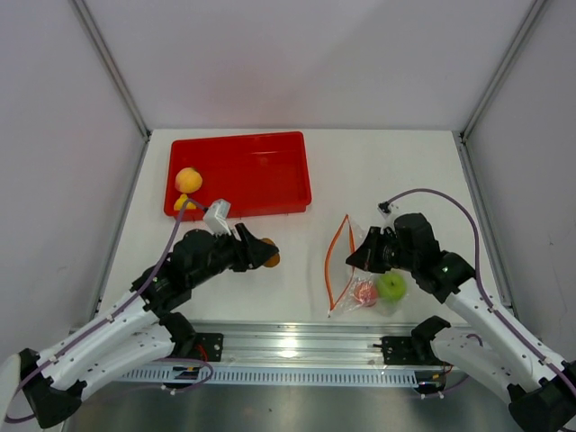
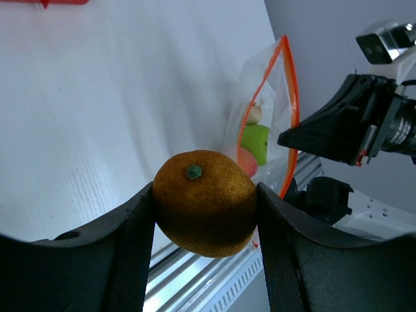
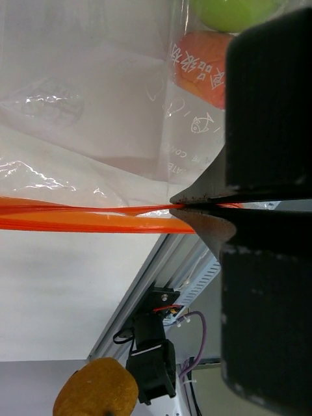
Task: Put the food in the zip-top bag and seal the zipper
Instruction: Place the fake fruit in the zipper food storage bag.
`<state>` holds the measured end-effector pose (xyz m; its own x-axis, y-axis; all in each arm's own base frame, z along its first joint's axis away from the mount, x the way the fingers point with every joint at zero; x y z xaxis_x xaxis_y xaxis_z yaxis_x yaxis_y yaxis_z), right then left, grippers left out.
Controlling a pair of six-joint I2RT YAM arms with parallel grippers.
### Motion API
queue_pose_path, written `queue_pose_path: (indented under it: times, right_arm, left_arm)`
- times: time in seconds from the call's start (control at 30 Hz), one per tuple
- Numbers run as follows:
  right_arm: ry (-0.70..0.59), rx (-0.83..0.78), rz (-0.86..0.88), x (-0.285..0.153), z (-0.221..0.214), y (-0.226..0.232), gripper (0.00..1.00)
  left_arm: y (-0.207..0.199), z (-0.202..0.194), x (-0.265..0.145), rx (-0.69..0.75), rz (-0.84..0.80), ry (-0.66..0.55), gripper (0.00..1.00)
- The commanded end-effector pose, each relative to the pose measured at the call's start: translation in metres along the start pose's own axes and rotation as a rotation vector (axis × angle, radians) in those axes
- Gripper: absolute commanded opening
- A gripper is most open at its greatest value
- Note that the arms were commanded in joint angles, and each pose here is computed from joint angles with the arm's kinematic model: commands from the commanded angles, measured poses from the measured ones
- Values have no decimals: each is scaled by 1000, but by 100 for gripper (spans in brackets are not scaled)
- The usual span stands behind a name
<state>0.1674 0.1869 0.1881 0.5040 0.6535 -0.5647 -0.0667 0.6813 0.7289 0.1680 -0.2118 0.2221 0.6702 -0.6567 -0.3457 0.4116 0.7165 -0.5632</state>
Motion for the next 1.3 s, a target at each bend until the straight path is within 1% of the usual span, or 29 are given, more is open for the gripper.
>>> queue_pose_path:
  times: [0.0,0.03,0.07,0.1,0.13,0.17,0.2,0.23,0.3,0.37,0.43,0.53,0.57,0.7,0.8,0.97,1.07,1.1,1.17,1.2,1.23,1.27]
  right_arm:
    - [-10,24,45,-1,0,12,0]
    - [-2,27,52,-2,-1,14,0]
    - [5,39,68,-2,-2,19,0]
    - [17,41,79,-3,-3,22,0]
    - [32,42,97,-4,-5,27,0]
    - [32,34,105,-6,-4,31,0]
    - [34,31,106,-6,-4,32,0]
    - [32,29,98,-6,-4,31,0]
    - [25,37,92,-8,-3,32,0]
    - [29,39,96,-10,-4,34,0]
    - [28,44,106,-14,-5,37,0]
    - [26,50,144,-22,-7,44,0]
    - [23,49,152,-24,-8,46,0]
    - [29,49,158,-32,-10,47,0]
    - [44,44,164,-36,-12,51,0]
    - [34,38,176,-41,-13,51,0]
    - [36,40,178,-40,-15,49,0]
    - [37,43,177,-39,-16,48,0]
    - [31,44,178,-39,-16,46,0]
    - [29,44,175,-39,-17,45,0]
    - [29,45,173,-39,-17,44,0]
    - [28,44,171,-39,-17,43,0]
  left_arm:
    - [-23,2,-2,75,-171,-37,1]
    - [-34,-1,-4,91,-239,-18,1]
    - [-39,-4,0,101,-267,-4,1]
    - [-50,0,0,123,-324,-25,1]
    - [-65,-7,-4,148,-409,8,1]
    - [-73,-8,-1,165,-448,9,1]
    - [-84,-3,-2,196,-491,-20,1]
    - [-94,-10,-3,218,-525,-7,1]
    - [-110,-10,1,257,-560,1,1]
    - [-126,-17,1,277,-616,29,1]
    - [-136,-23,8,285,-635,56,0]
    - [-139,-36,16,279,-643,88,1]
    - [-141,-36,18,285,-652,78,1]
    - [-140,-47,28,289,-640,118,0]
    - [-139,-52,32,288,-640,124,0]
    - [-135,-66,44,293,-634,166,1]
    - [-137,-67,52,309,-614,188,1]
    - [-142,-61,53,315,-618,181,0]
    - [-138,-63,58,316,-582,198,1]
    - [-137,-63,60,312,-568,199,1]
    - [-136,-62,61,306,-554,199,7]
    - [-134,-60,62,296,-534,191,10]
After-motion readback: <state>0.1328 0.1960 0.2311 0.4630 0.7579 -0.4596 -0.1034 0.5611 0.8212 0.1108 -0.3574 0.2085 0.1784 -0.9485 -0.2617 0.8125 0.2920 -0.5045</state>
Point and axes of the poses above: each gripper's point midway between its finger pads, its own x axis out along the fingers, its own y axis along the line the jaws close on, z = x × y, the point moved 2 cm from there along -x, back along the fingers, and after that the axes turned 12 degrees about x, right-handed, at the moved point
